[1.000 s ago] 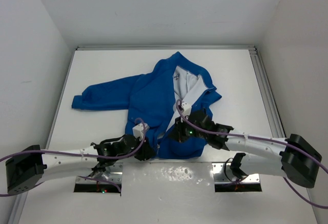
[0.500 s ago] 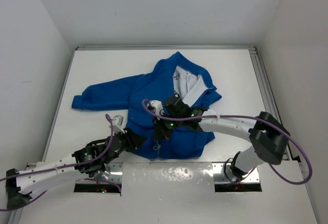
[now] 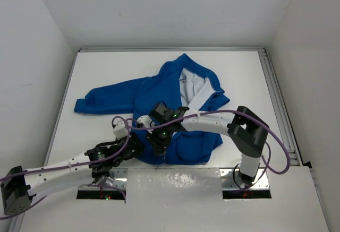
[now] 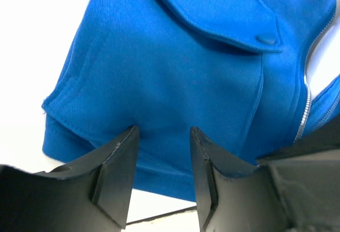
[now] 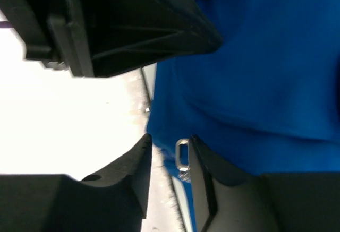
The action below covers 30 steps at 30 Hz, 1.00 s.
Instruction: Zip up the jacket
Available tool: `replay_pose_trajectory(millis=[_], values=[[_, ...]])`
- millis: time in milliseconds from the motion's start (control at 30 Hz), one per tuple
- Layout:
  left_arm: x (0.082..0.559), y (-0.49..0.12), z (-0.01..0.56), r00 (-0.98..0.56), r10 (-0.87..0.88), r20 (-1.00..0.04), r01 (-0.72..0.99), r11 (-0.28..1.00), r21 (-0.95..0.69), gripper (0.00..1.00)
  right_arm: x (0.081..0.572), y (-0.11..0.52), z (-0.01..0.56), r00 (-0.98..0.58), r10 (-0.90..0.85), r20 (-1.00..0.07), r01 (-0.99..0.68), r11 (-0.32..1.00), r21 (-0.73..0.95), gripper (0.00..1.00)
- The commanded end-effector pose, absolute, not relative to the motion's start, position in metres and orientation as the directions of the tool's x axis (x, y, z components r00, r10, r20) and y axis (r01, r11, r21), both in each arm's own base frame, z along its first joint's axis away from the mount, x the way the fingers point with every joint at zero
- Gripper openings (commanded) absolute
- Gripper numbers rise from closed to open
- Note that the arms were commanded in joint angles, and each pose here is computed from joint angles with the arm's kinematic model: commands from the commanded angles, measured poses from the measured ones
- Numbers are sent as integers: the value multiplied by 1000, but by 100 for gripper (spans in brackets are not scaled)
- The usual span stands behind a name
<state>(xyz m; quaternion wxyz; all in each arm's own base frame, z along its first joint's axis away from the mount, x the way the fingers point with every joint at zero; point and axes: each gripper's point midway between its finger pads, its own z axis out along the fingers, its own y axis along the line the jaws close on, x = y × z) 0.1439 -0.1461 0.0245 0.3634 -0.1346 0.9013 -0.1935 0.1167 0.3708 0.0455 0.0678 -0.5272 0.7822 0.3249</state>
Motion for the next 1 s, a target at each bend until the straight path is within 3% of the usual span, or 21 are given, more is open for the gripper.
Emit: replay_pose_trajectory(millis=[0,733,967], values=[[154,-163,41,-699,-411,-585,-67,852,-518,41,125,370,42,-389,-806,-446,-895,217,389,35],[153,-174,26,-740,-374,-559,-31,849,-527,40,101,343,25,-350,-842,-411,-895,170,412,38],[152,-177,28,-741,-372,-559,-19,844,-536,38,97,348,26,-365,-802,-473,-893,158,421,22]])
